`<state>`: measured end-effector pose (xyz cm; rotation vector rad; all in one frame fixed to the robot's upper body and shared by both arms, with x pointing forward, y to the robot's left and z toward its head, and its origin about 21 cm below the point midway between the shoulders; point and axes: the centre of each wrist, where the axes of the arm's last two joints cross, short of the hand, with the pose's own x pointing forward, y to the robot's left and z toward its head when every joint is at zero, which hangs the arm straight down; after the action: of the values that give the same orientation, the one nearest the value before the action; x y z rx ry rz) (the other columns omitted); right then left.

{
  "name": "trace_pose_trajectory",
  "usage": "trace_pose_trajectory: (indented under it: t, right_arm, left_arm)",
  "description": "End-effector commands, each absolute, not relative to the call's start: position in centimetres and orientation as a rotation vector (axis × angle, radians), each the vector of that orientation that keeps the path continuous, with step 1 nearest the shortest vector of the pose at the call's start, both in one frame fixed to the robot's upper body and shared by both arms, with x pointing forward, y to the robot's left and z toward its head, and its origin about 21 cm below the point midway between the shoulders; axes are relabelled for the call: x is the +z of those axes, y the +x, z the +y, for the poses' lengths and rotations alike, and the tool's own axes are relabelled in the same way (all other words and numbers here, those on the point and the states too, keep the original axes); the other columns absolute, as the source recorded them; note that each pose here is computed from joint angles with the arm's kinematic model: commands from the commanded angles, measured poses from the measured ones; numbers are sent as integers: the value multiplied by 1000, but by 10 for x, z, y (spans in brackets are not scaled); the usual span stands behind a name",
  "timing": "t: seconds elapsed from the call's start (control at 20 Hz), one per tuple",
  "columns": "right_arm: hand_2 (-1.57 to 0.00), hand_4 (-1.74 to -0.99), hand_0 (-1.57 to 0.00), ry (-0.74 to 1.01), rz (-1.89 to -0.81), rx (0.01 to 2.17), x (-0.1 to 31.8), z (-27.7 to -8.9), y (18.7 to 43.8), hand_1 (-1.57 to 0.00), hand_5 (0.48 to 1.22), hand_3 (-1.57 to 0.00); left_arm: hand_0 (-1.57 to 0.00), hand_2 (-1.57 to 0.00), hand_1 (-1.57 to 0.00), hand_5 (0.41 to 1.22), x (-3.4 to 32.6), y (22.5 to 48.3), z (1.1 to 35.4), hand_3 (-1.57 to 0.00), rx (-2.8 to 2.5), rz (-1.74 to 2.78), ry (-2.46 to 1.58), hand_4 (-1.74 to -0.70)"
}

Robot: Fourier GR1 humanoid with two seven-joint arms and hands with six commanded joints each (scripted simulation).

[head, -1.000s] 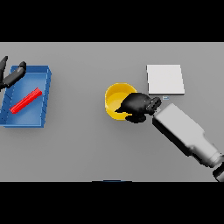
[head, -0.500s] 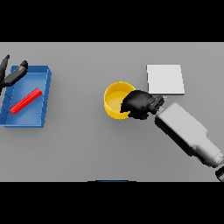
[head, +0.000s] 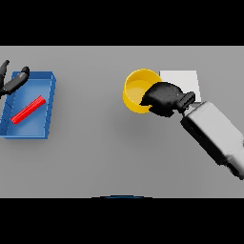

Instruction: Pick up the red beaker and tilt it to pour out 1 green nut into yellow bowl. Pick up the yellow bowl and place it on the metallic measuring scale.

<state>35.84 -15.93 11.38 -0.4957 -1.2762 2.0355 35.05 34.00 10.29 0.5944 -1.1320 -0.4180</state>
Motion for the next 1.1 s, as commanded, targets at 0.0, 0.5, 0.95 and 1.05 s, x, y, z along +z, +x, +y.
trace_pose_trajectory:
  t: [0.0,0.5,0.95,1.05]
  right_arm:
    - [-1478,-1740,-1567,-500,-1285,2029,115,-159,356,-1567,1220,-1170]
    - [-1534,-1741,-1569,-657,-1281,1885,127,-193,368,-1571,1221,-1151]
    - [-1519,-1741,-1571,-763,-1199,1758,107,-237,401,-1571,1221,-1156]
    - [-1487,-1741,-1571,-776,-1176,1737,99,-244,404,-1571,1221,-1195]
  left_arm:
    - [1,1,1,686,103,349,340,1,-416,-1135,588,-714]
    - [1,1,1,717,106,345,335,1,-404,-1124,594,-729]
    - [1,1,1,732,106,346,335,1,-402,-1104,597,-722]
    - [1,1,1,720,108,346,336,1,-400,-1101,600,-720]
